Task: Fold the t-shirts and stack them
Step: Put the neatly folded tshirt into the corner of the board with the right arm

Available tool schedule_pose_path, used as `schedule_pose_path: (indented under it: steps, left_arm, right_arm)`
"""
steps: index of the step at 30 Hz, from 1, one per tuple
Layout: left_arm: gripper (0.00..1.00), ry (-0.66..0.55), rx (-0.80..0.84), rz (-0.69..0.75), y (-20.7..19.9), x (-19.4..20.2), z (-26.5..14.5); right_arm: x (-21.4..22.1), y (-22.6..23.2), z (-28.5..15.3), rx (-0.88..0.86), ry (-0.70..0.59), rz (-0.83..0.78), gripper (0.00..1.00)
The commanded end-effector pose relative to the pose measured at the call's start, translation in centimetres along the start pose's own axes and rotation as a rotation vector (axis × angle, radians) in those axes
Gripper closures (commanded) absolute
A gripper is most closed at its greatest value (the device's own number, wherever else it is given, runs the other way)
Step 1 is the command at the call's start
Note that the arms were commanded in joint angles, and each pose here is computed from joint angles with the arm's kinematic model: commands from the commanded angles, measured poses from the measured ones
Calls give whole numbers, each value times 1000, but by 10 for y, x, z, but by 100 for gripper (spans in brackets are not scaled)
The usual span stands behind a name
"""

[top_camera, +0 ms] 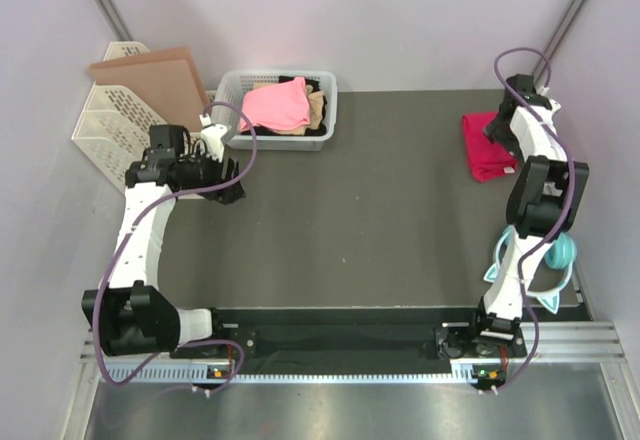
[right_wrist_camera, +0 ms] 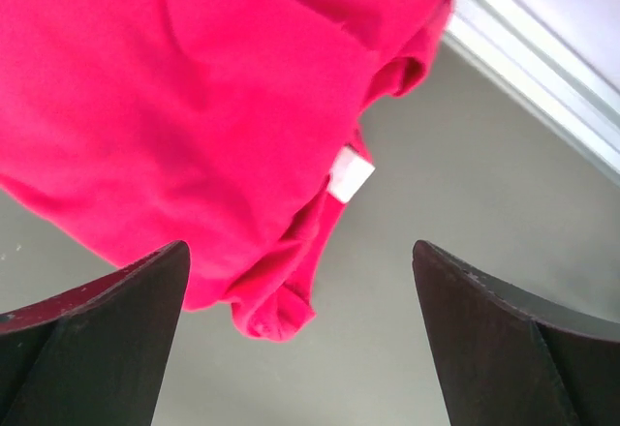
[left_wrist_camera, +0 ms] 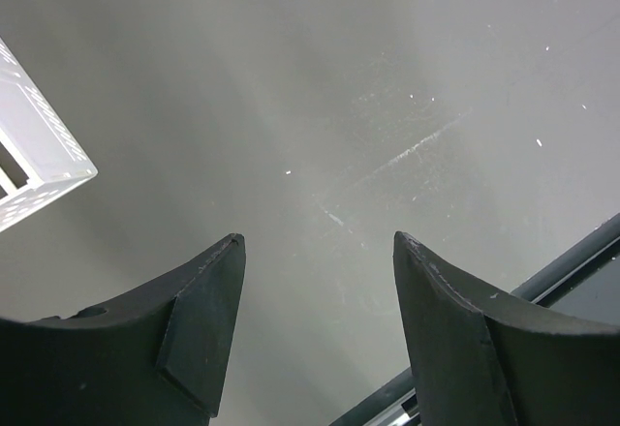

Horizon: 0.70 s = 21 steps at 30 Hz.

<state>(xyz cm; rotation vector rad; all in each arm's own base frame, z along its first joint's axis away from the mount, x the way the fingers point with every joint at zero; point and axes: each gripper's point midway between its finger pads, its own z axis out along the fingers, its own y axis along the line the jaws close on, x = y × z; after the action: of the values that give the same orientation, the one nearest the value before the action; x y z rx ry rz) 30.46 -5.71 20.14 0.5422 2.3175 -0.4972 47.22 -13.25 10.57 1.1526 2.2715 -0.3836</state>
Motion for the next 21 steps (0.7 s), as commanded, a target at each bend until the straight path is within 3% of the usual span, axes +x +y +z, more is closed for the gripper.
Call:
schedule_pose_path:
  steps: [1,8,16,21]
  left_arm:
    - [32,-20,5,0,-1,-1,0]
    - [32,-11,5,-20,4,1,8]
    - [32,-6,1,-33,10,-3,12]
    - [32,2,5,-48,12,-2,15]
  right_arm:
    - [-12,33,-4,-82,15,-81,8]
    - [7,53,24,-103,85,-158,16]
    - [49,52,59,-90,200,-221,15]
    - [44,70,72,-138,205,-239,14]
